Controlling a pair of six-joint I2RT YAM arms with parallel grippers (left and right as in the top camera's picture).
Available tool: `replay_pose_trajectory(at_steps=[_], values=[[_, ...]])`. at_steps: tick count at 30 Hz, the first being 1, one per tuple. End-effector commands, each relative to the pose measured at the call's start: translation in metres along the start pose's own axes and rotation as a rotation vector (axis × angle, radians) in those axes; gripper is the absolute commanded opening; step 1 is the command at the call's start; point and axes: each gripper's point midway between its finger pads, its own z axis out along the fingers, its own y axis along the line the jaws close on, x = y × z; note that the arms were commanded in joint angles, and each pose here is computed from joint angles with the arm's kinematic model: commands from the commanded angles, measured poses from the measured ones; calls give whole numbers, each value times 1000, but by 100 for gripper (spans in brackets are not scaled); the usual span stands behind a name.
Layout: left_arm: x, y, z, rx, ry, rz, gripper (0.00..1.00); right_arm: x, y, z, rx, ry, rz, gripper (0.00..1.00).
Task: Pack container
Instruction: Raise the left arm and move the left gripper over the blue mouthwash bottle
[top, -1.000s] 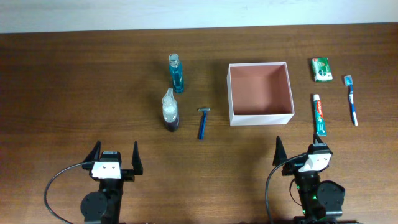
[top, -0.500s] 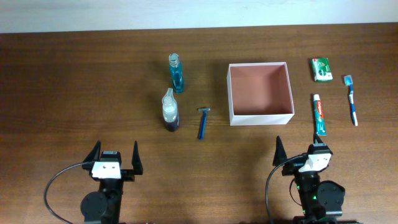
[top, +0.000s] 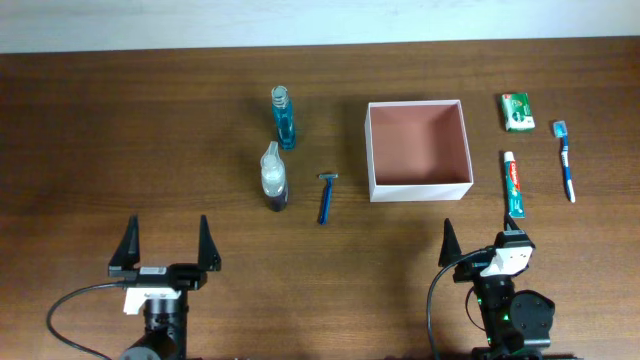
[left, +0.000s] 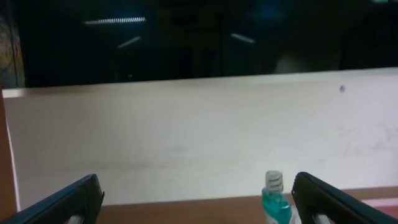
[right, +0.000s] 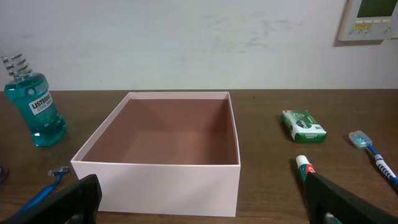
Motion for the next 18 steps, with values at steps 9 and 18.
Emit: replay_pose_trajectory(at_steps=[9,18], values=[[-166,-4,10,5,-398,187,99,1,0,0,2,0,3,99],[-195,-55,99,379,-128,178,99,1,0,0,2,0,3,99]])
